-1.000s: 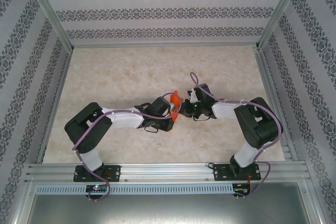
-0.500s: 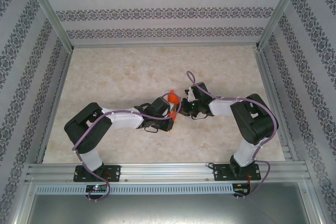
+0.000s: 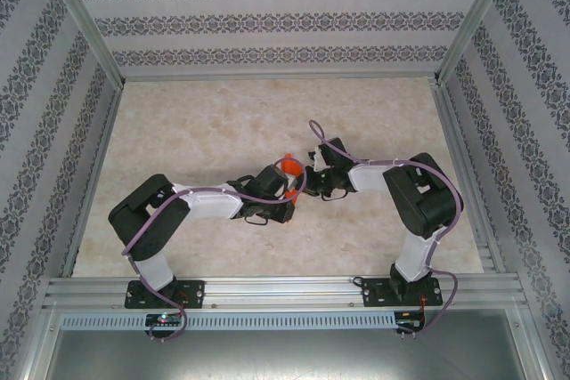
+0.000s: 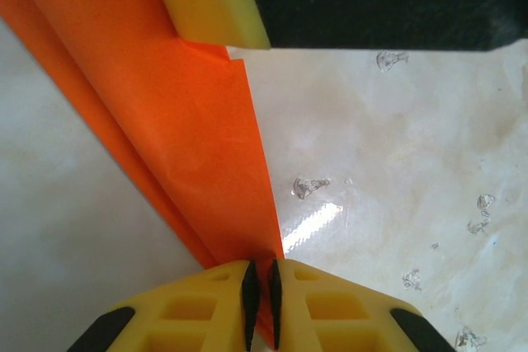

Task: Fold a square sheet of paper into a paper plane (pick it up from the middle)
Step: Fold the wing for the fifth time at the center of the table.

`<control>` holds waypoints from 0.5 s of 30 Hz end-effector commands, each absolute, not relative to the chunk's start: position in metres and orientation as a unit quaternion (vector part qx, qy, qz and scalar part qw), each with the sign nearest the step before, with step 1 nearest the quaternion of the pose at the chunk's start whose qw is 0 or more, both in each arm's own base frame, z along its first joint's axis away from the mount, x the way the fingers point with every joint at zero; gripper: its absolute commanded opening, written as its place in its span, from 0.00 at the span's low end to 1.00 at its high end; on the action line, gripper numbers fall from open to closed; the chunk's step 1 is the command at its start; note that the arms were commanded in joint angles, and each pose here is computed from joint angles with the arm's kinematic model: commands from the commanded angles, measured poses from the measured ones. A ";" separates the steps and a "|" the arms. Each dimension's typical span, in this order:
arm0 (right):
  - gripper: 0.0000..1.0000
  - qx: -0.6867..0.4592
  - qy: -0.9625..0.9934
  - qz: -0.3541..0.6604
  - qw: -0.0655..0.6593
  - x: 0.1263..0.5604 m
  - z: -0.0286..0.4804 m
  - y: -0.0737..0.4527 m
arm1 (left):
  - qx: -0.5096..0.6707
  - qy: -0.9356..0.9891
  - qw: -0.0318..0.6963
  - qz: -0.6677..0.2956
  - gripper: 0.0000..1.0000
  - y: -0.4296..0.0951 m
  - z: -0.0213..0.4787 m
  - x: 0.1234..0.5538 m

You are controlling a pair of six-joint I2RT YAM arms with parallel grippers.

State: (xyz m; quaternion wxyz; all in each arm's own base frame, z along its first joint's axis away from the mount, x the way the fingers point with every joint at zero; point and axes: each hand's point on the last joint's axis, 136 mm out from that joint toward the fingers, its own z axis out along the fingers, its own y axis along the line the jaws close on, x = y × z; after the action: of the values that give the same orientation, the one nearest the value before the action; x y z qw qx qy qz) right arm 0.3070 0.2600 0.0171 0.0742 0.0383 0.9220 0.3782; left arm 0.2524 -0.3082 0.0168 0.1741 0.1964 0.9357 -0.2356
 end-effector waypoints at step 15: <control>0.00 0.031 0.960 0.273 0.052 0.294 -0.028 0.237 | 0.165 0.939 0.182 -0.240 0.27 -0.294 0.042 0.250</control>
State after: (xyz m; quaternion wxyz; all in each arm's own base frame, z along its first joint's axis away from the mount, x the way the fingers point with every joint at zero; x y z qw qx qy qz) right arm 0.3103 0.2602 0.0147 0.0802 0.0187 0.9324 0.3519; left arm 0.2453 -0.3000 0.0300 0.1730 0.1832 0.9376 -0.2395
